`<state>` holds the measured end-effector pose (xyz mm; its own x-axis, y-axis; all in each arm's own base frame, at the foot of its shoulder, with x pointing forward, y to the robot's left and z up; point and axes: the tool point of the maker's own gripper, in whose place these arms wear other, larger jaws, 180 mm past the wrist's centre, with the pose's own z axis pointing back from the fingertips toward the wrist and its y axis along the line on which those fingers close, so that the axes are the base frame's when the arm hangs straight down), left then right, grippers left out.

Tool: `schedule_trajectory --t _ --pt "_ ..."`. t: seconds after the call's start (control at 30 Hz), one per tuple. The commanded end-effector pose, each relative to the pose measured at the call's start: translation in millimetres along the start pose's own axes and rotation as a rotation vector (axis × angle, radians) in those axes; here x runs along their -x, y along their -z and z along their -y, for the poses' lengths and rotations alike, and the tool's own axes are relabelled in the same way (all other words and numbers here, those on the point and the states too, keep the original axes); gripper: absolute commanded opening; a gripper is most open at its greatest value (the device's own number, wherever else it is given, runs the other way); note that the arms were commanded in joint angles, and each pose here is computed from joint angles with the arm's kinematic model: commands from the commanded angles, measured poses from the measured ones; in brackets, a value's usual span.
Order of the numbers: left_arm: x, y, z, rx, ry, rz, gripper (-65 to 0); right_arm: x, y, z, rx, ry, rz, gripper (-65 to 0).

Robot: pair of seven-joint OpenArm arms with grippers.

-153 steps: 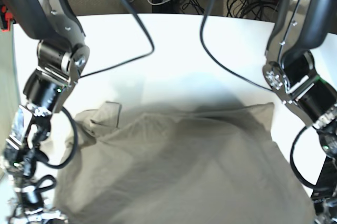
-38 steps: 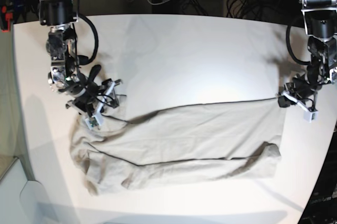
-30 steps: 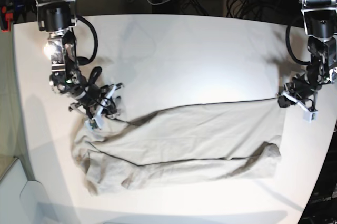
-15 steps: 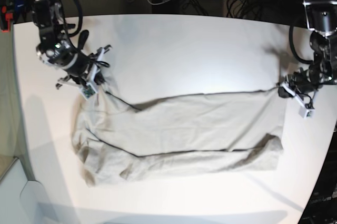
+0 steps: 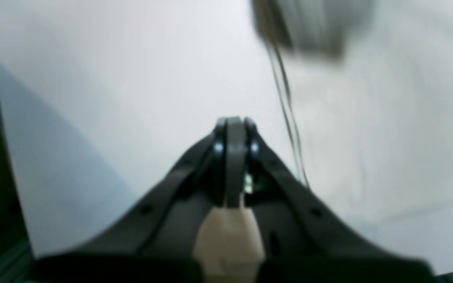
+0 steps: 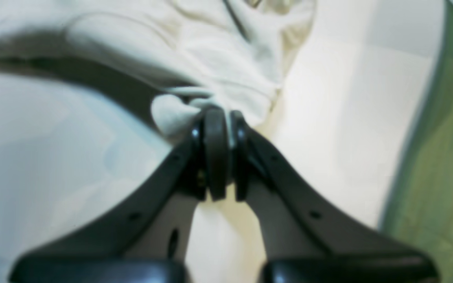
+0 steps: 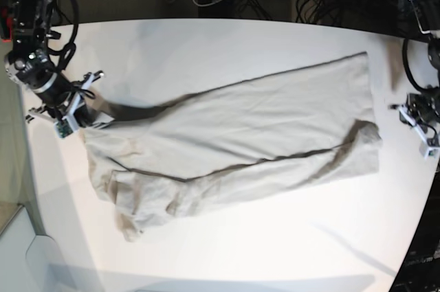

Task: Layout the t-shirt on the table in an organized manner, then fold the t-shirt properly
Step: 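Pull the grasped corners apart with both grippers to spread the shirt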

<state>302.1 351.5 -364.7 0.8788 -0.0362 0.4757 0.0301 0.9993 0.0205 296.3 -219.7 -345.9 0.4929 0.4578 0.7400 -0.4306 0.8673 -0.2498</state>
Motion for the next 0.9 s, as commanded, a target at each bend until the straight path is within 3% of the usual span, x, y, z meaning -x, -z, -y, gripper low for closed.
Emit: schedule_trajectory --t 0.0,0.2,0.43,0.53,0.73,0.77,0.87 --pt "-18.9 -12.3 -7.4 -0.022 0.018 0.041 -64.9 -22.5 -6.6 7.5 0.01 -0.03 0.074 -63.5" --pt "-19.1 -9.4 7.6 0.008 0.021 0.025 -64.9 -26.2 -12.4 13.0 0.031 -0.035 0.085 -63.5" --pt "37.1 4.3 64.8 0.104 0.036 -0.045 -63.9 -21.8 -9.6 2.2 0.015 -0.003 0.084 -63.5" --pt "45.6 -1.9 85.1 0.127 0.059 -0.029 -54.1 -23.7 -8.3 -1.4 0.008 0.001 0.09 -63.5" --pt "67.3 -12.1 115.5 0.164 0.075 -0.016 -17.2 -23.6 -8.4 -2.0 0.008 0.002 0.09 -63.5" --pt "72.7 -11.5 119.6 0.171 0.067 -0.024 -14.2 -23.6 -8.4 -2.0 0.008 0.002 0.09 -63.5" --pt "82.9 -9.8 119.3 0.173 0.008 -0.029 -13.4 -23.6 -8.6 -1.7 0.008 0.0 0.089 -63.5"
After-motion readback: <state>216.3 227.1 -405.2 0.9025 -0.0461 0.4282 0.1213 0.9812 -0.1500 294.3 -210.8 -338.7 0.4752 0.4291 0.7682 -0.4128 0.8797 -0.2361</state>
